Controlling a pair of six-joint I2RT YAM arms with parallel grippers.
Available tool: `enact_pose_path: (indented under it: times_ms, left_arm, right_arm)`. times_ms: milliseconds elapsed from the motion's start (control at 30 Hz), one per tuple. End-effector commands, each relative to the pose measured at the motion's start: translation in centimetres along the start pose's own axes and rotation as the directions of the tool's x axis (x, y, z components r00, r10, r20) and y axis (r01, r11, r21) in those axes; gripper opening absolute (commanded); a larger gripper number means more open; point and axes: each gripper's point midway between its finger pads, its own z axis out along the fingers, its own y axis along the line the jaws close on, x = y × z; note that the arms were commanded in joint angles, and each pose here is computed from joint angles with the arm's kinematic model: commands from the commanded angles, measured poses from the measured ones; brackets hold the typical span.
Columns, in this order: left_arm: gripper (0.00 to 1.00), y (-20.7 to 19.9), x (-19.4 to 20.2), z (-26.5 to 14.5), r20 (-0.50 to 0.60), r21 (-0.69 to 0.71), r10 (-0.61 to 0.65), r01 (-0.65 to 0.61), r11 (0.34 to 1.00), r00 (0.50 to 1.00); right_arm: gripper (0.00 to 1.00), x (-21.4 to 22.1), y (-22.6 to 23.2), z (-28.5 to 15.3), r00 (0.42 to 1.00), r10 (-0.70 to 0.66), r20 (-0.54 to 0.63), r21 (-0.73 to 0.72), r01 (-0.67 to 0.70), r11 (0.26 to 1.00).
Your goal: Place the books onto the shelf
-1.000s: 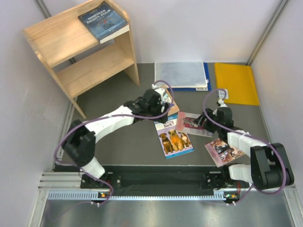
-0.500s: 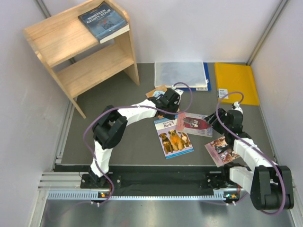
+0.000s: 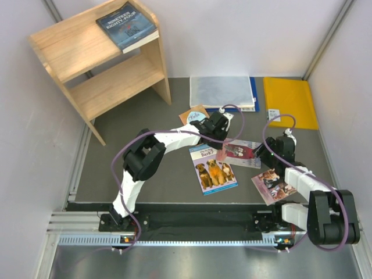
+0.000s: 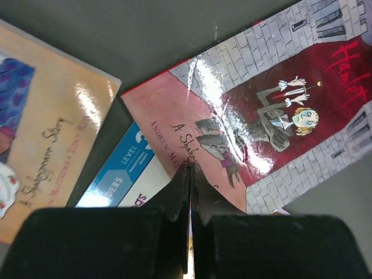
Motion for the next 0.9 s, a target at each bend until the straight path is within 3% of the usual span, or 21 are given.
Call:
enact_pose_path:
  times_ms: [0,167,600,667,700,733,833,867]
  left_arm:
    - [0.0,-1.2,-0.8,1.2,0.011,0.032,0.005,-0.005,0.999,1.0]
    - [0.0,-0.8,0.6,2.6,-0.041,0.012,0.021,-0.02,1.0,0.999]
    - [0.0,-1.1,2.4,4.2,-0.092,0.026,0.026,-0.024,0.999,0.995]
    - [0.0,-1.0,2.5,4.2,-0.093,0.023,0.031,-0.029,0.999,0.995]
    - [0.0,-1.0,2.5,4.1,-0.093,0.022,0.037,-0.035,0.999,0.995]
    - [0.0,-0.9,2.5,4.0,-0.094,0.02,0.038,-0.037,0.999,0.995]
    - [0.04,-0.5,2.4,3.1,-0.085,0.007,0.069,-0.069,0.998,0.994]
    - [0.13,-0.3,2.2,2.7,-0.077,-0.003,0.082,-0.082,0.997,0.994]
  right_arm:
    - [0.6,-0.4,0.4,0.6,1.0,-0.002,-0.003,-0.024,0.002,1.0]
    - [0.56,-0.2,3.1,0.3,0.999,-0.011,-0.033,-0.165,0.005,0.986]
    - [0.48,-1.9,8.2,-0.9,0.997,-0.077,0.025,-0.406,0.08,0.911]
    - [0.36,-1.7,7.9,-0.1,0.997,-0.08,0.003,-0.386,0.075,0.919]
    - [0.13,-1.8,7.8,0.3,0.996,-0.084,-0.01,-0.375,0.074,0.924]
    - [0.0,-1.7,7.7,0.6,0.995,-0.094,-0.015,-0.365,0.082,0.927]
    - [0.0,-2.2,7.6,1.1,0.991,-0.133,-0.019,-0.337,0.119,0.934]
    - [0.0,-2.1,7.4,1.1,0.989,-0.147,-0.03,-0.322,0.13,0.938]
